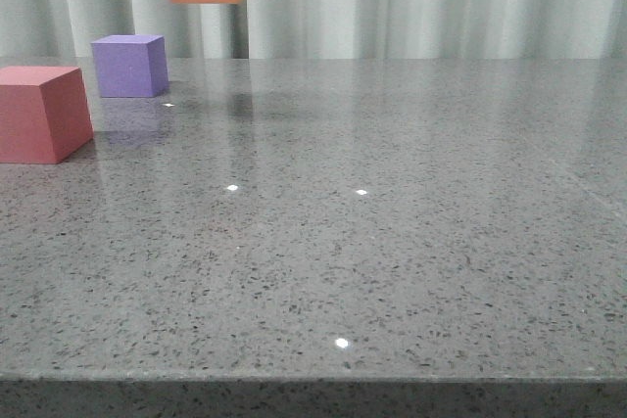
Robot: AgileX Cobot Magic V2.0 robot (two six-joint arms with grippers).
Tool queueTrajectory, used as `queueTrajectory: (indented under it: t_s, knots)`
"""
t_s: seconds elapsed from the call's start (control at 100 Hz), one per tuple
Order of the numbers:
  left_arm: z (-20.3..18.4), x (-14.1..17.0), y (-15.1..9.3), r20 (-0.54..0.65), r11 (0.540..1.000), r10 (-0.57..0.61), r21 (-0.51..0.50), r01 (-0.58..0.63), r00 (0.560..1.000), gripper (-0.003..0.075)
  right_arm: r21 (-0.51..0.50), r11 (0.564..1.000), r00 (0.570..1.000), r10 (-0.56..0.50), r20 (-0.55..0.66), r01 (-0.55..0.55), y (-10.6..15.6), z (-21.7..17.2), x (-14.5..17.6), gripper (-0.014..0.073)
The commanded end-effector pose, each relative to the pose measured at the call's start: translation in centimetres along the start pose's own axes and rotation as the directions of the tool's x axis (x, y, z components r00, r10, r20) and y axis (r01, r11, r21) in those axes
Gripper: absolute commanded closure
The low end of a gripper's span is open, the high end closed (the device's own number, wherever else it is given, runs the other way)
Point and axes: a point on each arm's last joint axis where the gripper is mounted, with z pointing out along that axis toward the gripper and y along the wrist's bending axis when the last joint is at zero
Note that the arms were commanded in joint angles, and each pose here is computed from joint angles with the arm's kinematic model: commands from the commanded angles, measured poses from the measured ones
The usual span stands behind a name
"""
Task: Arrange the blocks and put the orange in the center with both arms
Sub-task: 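Carry the orange cube toward the gap between pink and purple cubes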
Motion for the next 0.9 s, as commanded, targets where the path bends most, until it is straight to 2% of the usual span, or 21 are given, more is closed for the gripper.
queueTrajectory:
  t_s: [0.0,0.22,0.36,0.58,0.74,0.89]
  knots:
    - [-3.8,-1.0,2.4,0.103,1.0,-0.022,-0.008,0.023,0.994,0.0438,-0.031,0.999,0.995,-0.019,0.101,0.023,0.4,-0.3,-1.5,0.0663]
    - [-3.0,1.5,7.1,0.1,0.996,-0.056,-0.07,0.063,0.993,0.0438,-0.031,0.999,0.995,-0.019,0.101,0.023,0.4,-0.3,-1.5,0.0663]
    - [-1.9,2.9,8.9,0.092,0.995,-0.072,-0.058,0.077,0.993,0.0438,-0.031,0.999,0.995,-0.019,0.101,0.023,0.4,-0.3,-1.5,0.0663]
    - [-0.3,3.9,10.1,0.104,0.994,-0.089,-0.058,0.096,0.991,0.0438,-0.031,0.999,0.995,-0.019,0.101,0.023,0.4,-0.3,-1.5,0.0663]
    - [0.4,4.3,10.0,0.118,0.994,-0.09,-0.047,0.096,0.989,0.0438,-0.031,0.999,0.995,-0.019,0.101,0.023,0.4,-0.3,-1.5,0.0663]
    - [2.1,4.7,9.8,0.077,0.994,-0.1,-0.042,0.103,0.992,0.0438,-0.031,0.999,0.995,-0.019,0.101,0.023,0.4,-0.3,-1.5,0.0663]
